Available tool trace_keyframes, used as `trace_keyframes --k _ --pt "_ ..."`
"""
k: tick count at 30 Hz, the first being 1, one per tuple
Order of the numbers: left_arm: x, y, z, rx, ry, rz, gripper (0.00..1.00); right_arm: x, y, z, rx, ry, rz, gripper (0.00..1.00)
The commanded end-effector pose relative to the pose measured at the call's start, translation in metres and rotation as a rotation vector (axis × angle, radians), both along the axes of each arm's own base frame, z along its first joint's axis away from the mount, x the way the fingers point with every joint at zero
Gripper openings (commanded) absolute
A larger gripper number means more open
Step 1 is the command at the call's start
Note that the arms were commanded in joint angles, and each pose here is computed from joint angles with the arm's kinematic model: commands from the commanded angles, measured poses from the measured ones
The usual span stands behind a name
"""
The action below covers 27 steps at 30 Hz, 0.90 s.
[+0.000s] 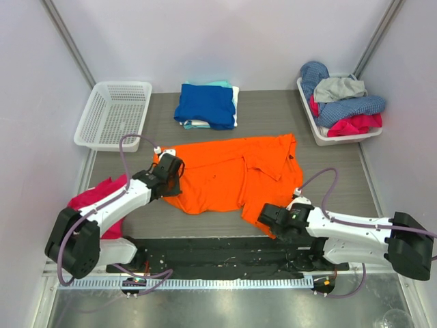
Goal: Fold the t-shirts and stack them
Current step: Fold the tshirt
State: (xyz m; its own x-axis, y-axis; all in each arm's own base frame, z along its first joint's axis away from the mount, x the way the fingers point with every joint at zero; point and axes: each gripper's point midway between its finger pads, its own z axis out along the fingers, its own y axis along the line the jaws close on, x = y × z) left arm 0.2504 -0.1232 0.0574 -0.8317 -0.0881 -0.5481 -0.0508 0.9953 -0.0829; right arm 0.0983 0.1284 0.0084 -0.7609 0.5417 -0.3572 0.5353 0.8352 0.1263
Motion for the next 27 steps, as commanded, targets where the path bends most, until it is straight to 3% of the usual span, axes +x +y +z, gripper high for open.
trace_keyframes --k 1,27 --pt "-0.002 0.006 0.004 0.021 -0.022 0.002 0.00 0.004 0.000 -0.018 0.020 -0.030 -0.030 0.01" --pt "-0.025 0.046 0.067 0.032 -0.145 0.143 0.00 0.049 -0.052 0.124 -0.127 -0.370 -0.100 0.01"
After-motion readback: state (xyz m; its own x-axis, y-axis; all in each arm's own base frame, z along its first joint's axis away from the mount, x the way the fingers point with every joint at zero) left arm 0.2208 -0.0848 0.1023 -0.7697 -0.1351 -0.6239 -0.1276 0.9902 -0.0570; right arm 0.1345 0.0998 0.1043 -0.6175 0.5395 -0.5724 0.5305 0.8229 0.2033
